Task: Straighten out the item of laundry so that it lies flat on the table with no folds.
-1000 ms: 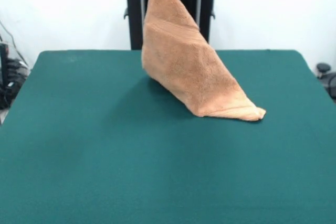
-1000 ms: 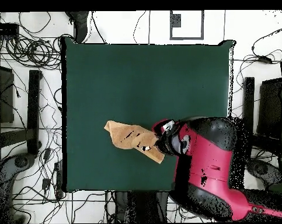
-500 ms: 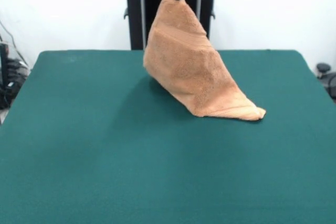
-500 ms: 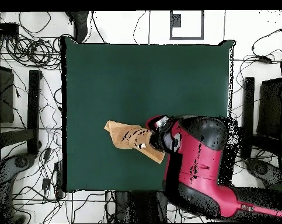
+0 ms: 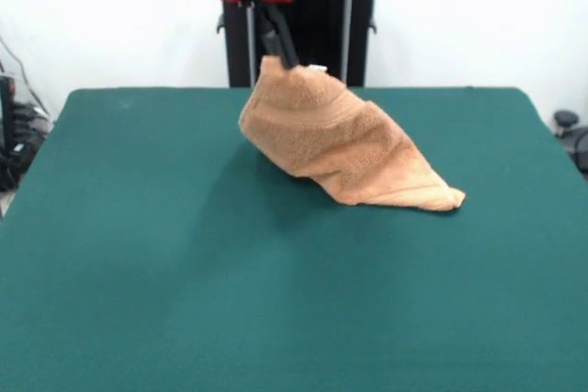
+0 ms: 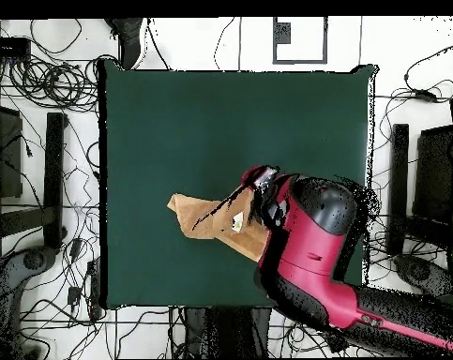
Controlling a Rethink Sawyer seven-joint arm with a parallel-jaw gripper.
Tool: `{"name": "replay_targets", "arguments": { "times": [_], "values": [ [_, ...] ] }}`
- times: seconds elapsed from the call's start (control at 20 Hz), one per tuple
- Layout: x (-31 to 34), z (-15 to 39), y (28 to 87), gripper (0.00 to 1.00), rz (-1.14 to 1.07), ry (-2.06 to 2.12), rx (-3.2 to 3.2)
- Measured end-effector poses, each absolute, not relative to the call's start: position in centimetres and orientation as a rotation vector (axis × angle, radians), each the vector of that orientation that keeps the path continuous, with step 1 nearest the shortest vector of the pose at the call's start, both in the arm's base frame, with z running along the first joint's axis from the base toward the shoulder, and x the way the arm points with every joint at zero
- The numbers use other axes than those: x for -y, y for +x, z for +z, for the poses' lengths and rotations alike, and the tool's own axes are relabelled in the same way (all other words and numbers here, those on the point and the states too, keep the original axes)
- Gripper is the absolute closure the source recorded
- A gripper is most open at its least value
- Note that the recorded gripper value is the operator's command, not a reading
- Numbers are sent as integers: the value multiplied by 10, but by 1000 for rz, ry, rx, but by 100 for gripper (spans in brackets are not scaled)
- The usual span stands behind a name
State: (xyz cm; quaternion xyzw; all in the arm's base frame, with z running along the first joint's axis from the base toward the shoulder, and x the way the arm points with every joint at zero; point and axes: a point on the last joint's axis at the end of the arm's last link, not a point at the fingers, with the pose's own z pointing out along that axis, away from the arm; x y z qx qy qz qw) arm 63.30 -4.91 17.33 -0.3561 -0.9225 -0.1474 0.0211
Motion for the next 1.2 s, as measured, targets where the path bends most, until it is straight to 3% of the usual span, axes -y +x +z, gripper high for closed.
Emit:
{"name": "replay_targets", "arguments": {
  "times": [0.65, 1.2],
  "values": [
    [42, 169, 661, 100, -643, -700, 3299],
    [70, 180, 662, 100, -625, -544, 3470]
  ]
}}
